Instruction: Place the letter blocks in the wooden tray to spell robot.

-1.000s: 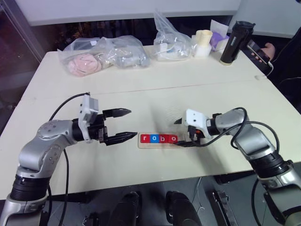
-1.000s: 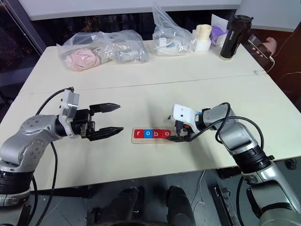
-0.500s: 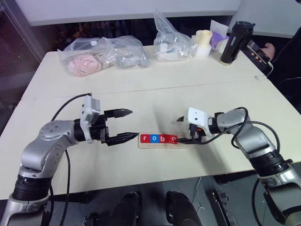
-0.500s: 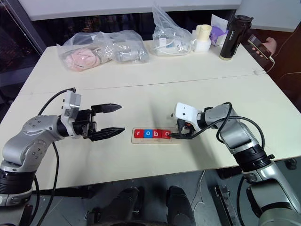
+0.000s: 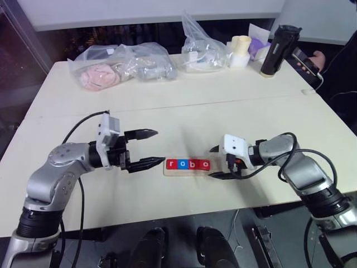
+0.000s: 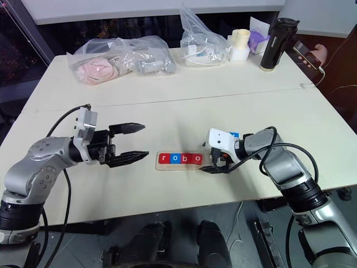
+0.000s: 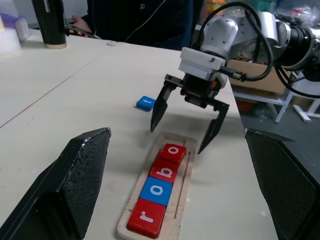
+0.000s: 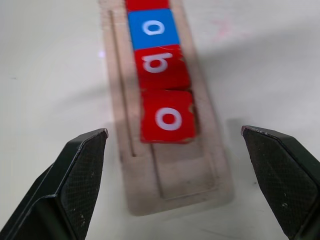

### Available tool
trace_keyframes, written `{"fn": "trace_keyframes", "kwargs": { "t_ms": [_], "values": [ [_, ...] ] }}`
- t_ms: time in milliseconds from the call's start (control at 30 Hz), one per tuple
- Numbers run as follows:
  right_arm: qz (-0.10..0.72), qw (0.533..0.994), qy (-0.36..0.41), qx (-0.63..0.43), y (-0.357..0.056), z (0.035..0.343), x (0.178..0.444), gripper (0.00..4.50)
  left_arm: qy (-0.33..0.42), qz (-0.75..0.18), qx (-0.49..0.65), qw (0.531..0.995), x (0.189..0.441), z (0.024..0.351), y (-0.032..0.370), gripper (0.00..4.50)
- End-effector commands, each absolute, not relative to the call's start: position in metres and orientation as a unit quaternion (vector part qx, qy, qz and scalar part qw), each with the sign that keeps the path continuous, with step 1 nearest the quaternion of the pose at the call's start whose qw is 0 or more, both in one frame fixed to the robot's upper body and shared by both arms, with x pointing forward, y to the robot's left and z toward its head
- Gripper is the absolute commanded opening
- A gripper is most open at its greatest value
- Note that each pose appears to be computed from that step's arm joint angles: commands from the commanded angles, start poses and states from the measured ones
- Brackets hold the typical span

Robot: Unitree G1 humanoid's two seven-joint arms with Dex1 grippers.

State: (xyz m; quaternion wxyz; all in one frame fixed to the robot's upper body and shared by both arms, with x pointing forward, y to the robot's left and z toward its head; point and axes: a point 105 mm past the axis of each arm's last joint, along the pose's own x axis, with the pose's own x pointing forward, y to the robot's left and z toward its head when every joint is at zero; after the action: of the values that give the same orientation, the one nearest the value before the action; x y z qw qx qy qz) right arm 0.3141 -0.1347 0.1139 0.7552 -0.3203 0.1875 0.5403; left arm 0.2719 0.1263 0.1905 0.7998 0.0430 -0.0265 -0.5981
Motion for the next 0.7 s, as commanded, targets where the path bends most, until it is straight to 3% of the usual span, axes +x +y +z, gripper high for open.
{"fn": "trace_keyframes", "kwargs": {
  "t_ms": [33,433,700],
  "values": [
    [0.533,0.759,0.165,-0.337,-0.134,0.123,0.322,4.43,-0.046,-0.603,0.057,0.794,0.269,0.199,0.123,4.50],
    [0.532,0.761,0.150,-0.339,-0.131,0.132,0.327,4.43,-0.047,-0.599,0.055,0.797,0.269,0.198,0.123,4.50],
    [0.557,0.749,0.151,-0.325,-0.132,0.150,0.303,4.43,-0.048,-0.599,0.053,0.797,0.271,0.197,0.122,4.50]
  ]
}}
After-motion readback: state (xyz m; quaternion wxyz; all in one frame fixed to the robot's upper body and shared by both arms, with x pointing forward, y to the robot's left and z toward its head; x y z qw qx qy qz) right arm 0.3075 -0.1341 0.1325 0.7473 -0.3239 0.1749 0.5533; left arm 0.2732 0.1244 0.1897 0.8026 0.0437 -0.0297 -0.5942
